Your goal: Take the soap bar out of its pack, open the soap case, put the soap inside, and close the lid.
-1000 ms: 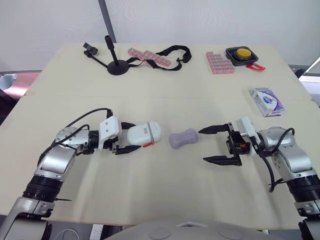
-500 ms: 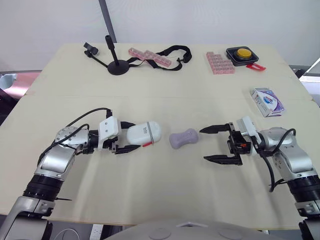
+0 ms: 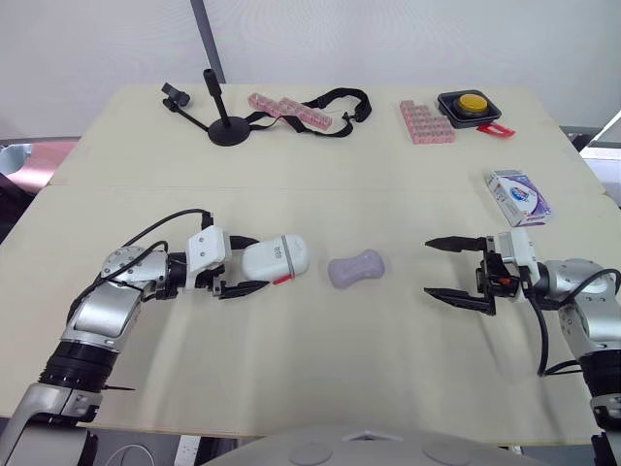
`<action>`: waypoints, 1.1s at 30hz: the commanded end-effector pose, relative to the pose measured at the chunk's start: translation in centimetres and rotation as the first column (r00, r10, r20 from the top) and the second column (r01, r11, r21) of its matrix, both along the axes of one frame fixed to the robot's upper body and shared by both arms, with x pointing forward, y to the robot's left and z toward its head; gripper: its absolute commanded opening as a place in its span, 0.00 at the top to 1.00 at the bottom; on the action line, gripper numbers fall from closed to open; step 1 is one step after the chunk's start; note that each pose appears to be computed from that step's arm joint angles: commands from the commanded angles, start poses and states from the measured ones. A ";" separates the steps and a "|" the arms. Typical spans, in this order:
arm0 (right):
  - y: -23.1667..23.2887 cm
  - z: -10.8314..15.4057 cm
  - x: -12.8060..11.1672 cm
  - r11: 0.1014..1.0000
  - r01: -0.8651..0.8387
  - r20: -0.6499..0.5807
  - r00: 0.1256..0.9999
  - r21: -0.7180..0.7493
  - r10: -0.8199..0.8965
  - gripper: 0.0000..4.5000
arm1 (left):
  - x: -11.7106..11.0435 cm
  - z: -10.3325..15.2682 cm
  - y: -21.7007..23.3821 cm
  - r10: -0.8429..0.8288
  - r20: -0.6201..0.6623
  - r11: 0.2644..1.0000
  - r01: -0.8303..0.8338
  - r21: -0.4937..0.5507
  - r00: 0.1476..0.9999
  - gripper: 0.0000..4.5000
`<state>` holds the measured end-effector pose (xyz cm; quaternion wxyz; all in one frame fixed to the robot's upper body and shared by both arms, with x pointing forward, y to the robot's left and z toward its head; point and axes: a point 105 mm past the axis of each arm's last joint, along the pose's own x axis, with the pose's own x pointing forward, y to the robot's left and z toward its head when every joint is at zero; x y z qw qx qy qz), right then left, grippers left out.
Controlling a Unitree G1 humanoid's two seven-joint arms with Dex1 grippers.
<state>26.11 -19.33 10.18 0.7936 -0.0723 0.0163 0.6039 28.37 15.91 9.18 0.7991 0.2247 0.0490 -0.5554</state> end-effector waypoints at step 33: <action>11.9 8.7 -0.6 0.991 -0.054 -0.683 0.720 0.120 0.122 0.00 | -3.7 6.8 -6.5 -0.185 0.545 0.973 0.231 -0.016 0.818 0.23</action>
